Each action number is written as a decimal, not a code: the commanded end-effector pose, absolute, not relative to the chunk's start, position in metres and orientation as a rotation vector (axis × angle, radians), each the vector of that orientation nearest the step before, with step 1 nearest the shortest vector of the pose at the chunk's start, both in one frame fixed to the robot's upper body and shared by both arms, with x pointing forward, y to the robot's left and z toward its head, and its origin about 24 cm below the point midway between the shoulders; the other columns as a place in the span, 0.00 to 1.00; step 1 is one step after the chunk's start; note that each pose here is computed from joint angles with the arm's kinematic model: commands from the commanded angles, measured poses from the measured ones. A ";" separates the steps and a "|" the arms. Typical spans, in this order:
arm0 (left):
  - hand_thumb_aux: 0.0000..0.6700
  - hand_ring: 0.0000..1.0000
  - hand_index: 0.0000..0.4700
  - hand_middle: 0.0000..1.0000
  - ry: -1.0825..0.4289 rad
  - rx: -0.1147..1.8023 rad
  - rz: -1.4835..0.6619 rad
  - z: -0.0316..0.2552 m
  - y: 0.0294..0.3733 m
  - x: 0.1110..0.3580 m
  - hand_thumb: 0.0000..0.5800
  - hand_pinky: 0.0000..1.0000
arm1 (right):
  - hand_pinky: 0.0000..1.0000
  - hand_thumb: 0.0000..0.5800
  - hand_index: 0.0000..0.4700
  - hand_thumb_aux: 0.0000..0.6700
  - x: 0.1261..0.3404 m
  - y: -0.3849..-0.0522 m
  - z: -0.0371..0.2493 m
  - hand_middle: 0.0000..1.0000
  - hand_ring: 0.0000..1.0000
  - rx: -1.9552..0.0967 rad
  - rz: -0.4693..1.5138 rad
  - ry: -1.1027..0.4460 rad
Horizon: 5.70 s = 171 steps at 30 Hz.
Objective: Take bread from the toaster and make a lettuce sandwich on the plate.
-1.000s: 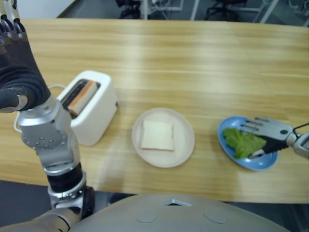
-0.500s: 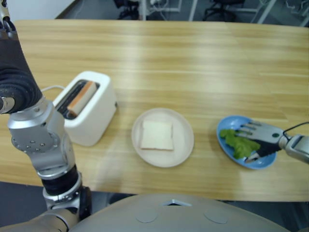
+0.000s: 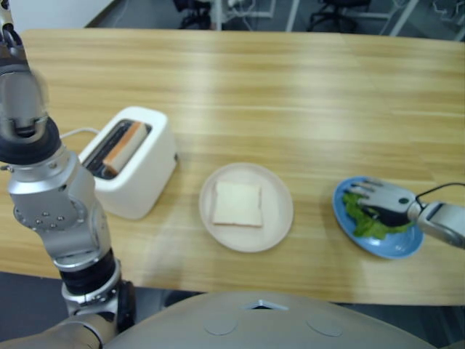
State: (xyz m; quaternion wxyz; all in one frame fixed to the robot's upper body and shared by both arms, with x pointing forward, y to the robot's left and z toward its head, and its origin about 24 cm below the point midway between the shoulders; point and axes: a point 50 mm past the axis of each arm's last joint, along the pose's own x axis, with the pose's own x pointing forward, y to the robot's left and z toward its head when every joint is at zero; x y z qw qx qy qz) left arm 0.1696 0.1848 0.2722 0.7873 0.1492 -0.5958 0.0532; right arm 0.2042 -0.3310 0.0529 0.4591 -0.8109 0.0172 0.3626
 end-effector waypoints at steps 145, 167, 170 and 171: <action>0.00 0.00 0.00 0.00 -1.264 0.376 0.148 0.269 0.183 0.177 0.00 0.00 | 1.00 1.00 0.98 1.00 0.217 -0.334 0.100 1.00 1.00 -1.997 0.302 -0.268; 0.00 0.00 0.00 0.00 -1.272 0.340 0.103 0.264 0.175 0.194 0.00 0.00 | 1.00 1.00 0.98 1.00 0.245 -0.200 0.113 1.00 1.00 -1.500 0.505 -0.718; 0.00 0.00 0.00 0.00 -1.274 0.336 0.096 0.263 0.173 0.196 0.00 0.00 | 1.00 1.00 0.98 1.00 0.251 -0.187 0.105 1.00 1.00 -1.476 0.543 -0.728; 0.00 0.00 0.00 0.00 -1.276 0.333 0.093 0.262 0.173 0.196 0.00 0.00 | 1.00 1.00 0.98 1.00 0.253 -0.185 0.104 1.00 1.00 -1.473 0.550 -0.730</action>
